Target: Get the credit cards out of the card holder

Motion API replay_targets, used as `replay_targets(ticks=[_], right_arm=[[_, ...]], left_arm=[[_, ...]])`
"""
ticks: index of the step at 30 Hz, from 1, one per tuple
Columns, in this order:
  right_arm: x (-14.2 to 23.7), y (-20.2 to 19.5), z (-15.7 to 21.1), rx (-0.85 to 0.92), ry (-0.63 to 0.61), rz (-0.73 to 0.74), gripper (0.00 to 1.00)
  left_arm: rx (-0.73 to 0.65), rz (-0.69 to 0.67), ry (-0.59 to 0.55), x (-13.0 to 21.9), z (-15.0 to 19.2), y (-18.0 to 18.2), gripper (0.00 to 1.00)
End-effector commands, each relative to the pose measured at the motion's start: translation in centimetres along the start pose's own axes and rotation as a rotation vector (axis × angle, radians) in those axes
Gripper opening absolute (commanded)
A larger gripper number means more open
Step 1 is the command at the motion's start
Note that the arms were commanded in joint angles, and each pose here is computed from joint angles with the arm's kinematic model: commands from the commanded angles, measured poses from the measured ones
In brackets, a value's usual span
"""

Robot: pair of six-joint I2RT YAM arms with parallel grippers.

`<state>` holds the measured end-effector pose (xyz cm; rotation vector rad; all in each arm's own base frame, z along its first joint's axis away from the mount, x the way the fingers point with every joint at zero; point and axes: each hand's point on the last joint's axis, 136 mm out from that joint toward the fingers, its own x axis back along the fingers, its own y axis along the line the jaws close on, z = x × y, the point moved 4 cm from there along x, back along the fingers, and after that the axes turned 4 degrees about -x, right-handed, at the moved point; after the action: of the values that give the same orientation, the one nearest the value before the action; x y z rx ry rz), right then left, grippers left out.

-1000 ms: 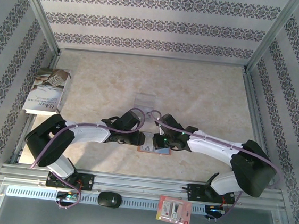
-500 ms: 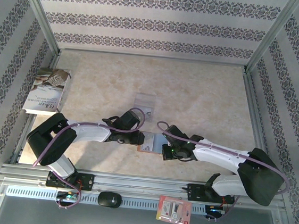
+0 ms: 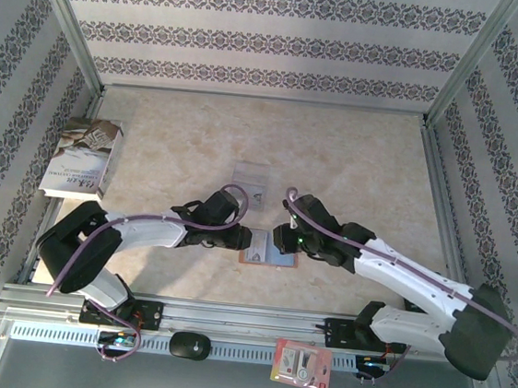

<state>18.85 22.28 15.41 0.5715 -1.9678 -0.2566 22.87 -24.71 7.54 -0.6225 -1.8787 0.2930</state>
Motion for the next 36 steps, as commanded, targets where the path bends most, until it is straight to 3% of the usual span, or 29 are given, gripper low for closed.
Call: replay_targets(ticks=[1,14,17,22,25,28,31,36], right_arm=[[-2.4,0.2,0.5,-0.021,0.064,-0.034,0.13],[-7.6,-5.9,6.4,-0.171,0.197,0.146,0.07],[-7.3,-5.2,5.6,-0.151,0.183,0.131,0.08],[-4.1,-2.4,2.2,-0.077,0.055,0.067,0.21],[-3.2,-0.7,0.5,-0.078,0.006,-0.030,0.23],[-3.9,0.9,-0.5,-0.073,0.031,-0.118,0.25],[-5.5,1.7,-0.5,-0.097,0.083,-0.161,0.20],[-7.9,-0.4,0.4,-0.219,0.124,-0.139,0.19]], left_arm=[[-0.036,-0.007,-0.043,1.2,-0.5,-0.2,0.40],[-0.049,0.027,-0.024,-0.2,-0.5,-0.5,0.41],[-0.058,0.020,-0.027,0.1,-0.7,-0.5,0.41],[-0.077,0.007,-0.035,0.7,-0.7,-0.5,0.42],[-0.084,0.002,-0.029,0.7,-0.6,-0.4,0.42],[-0.087,0.002,-0.028,0.5,-0.6,-0.4,0.41],[-0.090,0.008,-0.026,0.3,-0.6,-0.6,0.39],[-0.089,0.006,-0.015,-0.1,-0.5,-0.5,0.35]])
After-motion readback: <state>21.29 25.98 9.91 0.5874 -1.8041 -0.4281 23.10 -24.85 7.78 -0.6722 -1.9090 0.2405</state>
